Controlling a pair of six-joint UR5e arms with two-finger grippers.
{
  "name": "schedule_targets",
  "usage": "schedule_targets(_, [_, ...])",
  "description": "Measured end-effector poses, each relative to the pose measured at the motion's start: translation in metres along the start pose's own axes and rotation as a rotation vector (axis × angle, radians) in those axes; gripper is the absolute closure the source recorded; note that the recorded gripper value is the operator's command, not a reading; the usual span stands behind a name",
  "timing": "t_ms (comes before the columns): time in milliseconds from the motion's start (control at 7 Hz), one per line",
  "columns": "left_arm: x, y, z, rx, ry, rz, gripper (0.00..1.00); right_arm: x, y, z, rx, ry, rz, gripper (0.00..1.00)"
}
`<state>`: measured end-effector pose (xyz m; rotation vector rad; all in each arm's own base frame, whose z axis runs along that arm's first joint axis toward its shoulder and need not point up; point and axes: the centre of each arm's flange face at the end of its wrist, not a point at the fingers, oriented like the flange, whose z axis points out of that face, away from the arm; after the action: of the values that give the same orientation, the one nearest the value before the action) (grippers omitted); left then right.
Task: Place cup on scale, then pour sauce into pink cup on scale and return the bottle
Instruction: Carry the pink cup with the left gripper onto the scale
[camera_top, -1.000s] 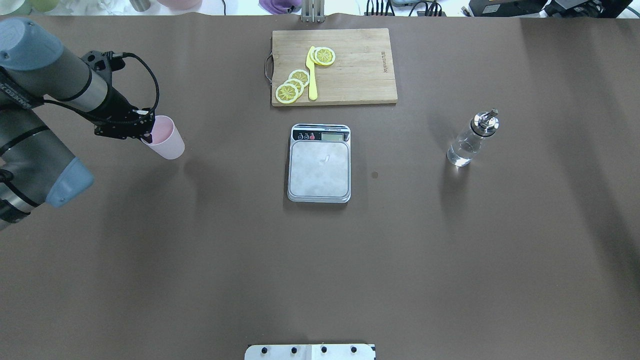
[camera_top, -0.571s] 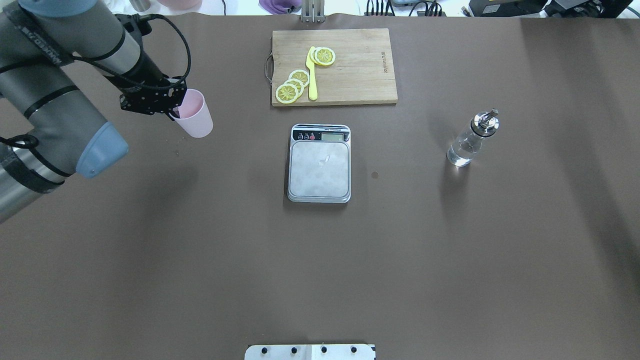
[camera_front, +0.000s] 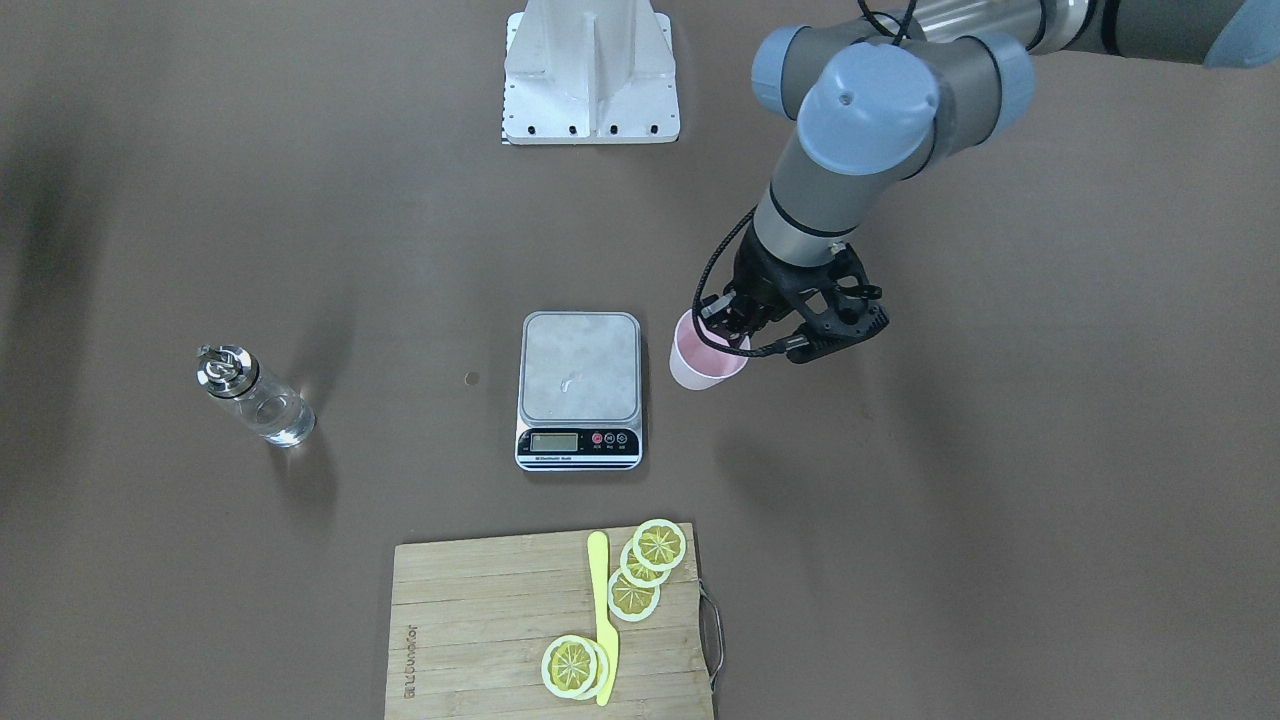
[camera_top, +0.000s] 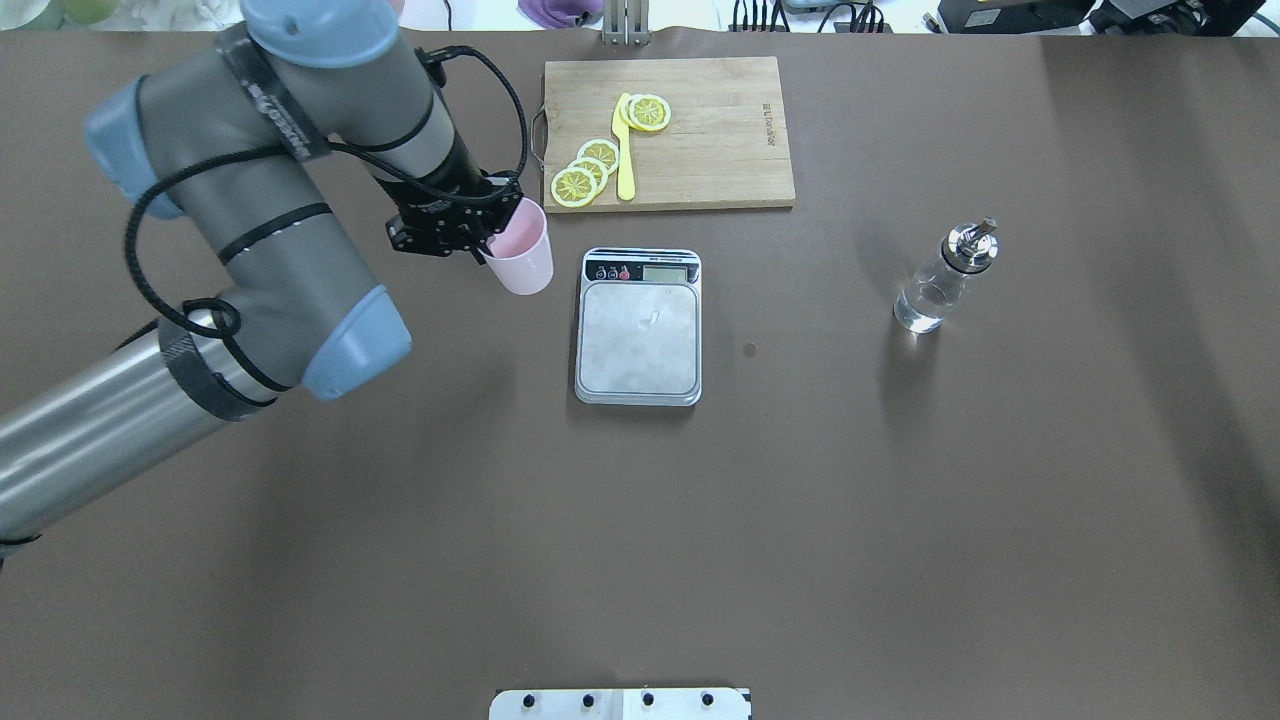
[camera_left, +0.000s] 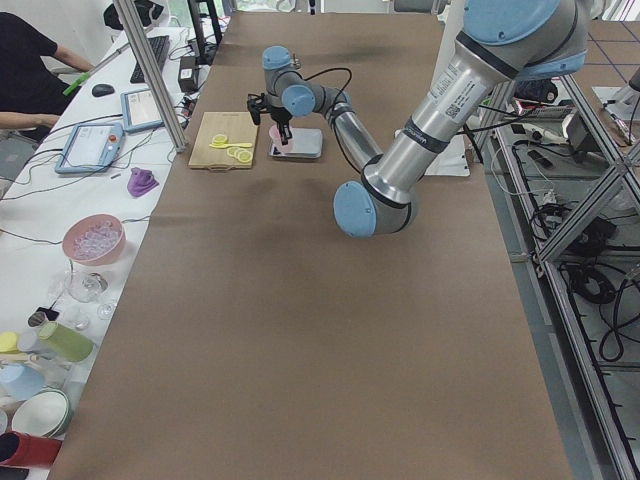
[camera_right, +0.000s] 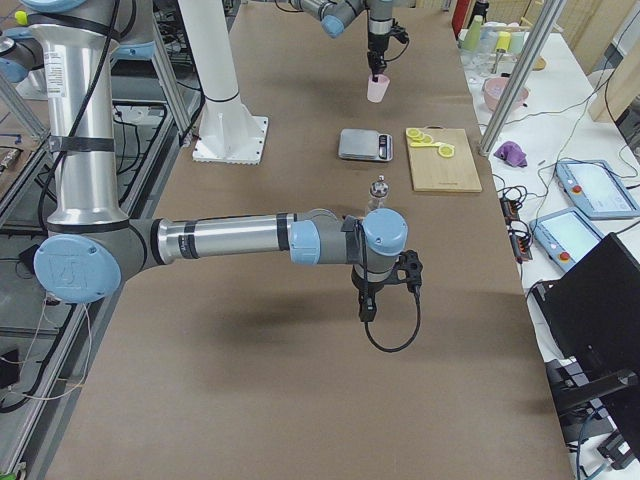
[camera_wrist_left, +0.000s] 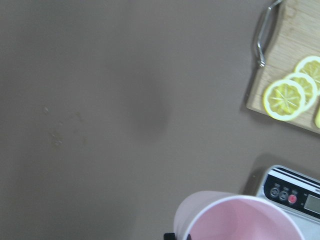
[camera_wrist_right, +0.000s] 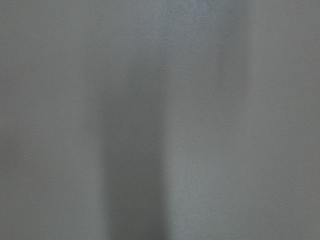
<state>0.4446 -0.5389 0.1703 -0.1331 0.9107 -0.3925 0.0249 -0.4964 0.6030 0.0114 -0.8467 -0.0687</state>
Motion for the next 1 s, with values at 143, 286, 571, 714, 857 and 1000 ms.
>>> schedule_targets(143, [0.026,0.017,0.01,0.008,-0.005,-0.016,1.0,0.0,0.0,0.0,-0.001,-0.002,0.0,0.0])
schedule_targets(286, [0.046,0.031,0.021,0.014,-0.011,-0.025,1.0,-0.001,0.0,0.001,-0.001,-0.004,0.0,0.0])
schedule_targets(571, [0.065,0.051,0.044,0.027,-0.023,-0.029,1.0,-0.002,0.0,0.0,-0.001,-0.006,-0.003,0.0])
schedule_targets(714, [0.067,0.058,0.054,0.031,-0.025,-0.026,1.0,-0.002,-0.001,0.0,0.0,-0.006,-0.003,0.0])
schedule_targets(857, [0.068,0.065,0.062,0.029,-0.029,-0.022,1.0,-0.002,-0.001,0.0,0.0,-0.006,-0.003,0.0])
schedule_targets(1000, [0.069,0.072,0.067,0.024,-0.032,-0.019,1.0,-0.002,-0.001,0.0,0.0,-0.006,-0.004,0.0])
